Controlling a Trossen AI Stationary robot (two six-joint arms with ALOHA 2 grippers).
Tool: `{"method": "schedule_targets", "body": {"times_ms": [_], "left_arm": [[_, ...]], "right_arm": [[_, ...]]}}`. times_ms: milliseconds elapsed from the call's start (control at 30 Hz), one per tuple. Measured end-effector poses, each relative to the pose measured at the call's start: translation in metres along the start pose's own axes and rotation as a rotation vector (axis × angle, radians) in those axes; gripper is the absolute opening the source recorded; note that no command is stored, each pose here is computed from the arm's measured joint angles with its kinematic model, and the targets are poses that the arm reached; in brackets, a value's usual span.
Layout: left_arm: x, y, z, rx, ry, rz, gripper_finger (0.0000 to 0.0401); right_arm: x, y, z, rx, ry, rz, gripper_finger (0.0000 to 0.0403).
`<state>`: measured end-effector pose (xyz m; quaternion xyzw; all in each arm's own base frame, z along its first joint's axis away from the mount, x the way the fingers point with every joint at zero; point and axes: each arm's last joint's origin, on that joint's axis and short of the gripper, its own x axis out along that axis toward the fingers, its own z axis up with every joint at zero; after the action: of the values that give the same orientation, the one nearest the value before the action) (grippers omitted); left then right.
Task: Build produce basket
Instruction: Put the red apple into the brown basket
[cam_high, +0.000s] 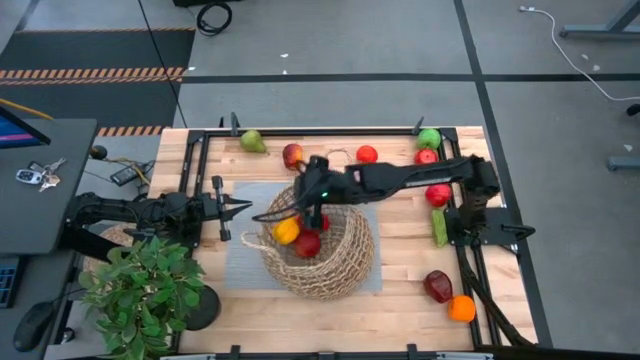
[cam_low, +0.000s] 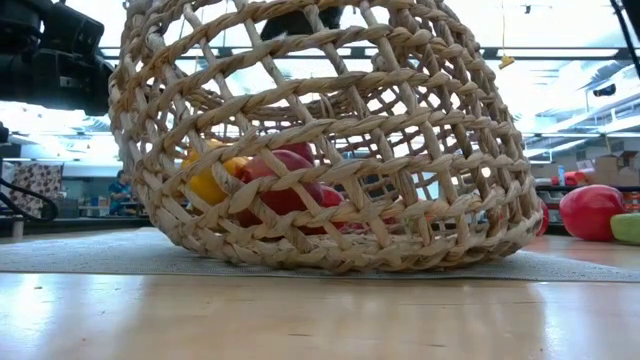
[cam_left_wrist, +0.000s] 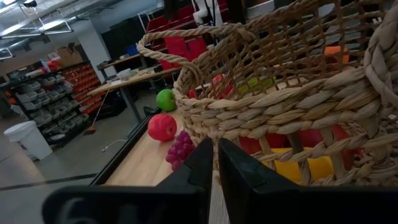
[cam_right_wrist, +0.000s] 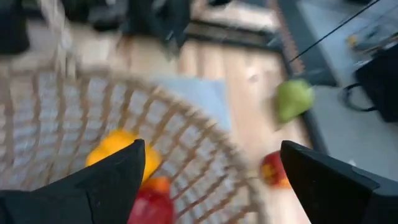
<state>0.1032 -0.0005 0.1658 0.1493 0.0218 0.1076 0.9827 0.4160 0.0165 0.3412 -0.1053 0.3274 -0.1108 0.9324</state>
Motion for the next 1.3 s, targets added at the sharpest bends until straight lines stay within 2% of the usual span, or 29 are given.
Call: {"method": "schedule_targets", "body": {"times_ms": [300, 567, 900, 1067, 1300], "left_arm": [[0.000, 0.000, 0.000, 0.000, 0.000, 0.000, 0.0030], [0.000, 0.000, 0.000, 0.000, 0.000, 0.000, 0.0036], [0.000, 0.000, 0.000, 0.000, 0.001, 0.000, 0.0028], [0.000, 0.000, 0.000, 0.000, 0.000, 0.000, 0.0032], [0.000, 0.000, 0.000, 0.000, 0.000, 0.000, 0.0035]], "right_arm": [[-0.075, -0.031, 0.015, 0.110, -0.114, -0.176, 0.0375], [-0.127, -0.039, -0.005, 0.206, -0.013, -0.276, 0.0375], [-0.136, -0.015, -0.063, 0.181, 0.040, -0.400, 0.0375], [-0.135, -0.011, -0.084, 0.215, -0.027, -0.414, 0.0375], [-0.109, 0.000, -0.114, 0.211, -0.133, -0.417, 0.0375]]}}
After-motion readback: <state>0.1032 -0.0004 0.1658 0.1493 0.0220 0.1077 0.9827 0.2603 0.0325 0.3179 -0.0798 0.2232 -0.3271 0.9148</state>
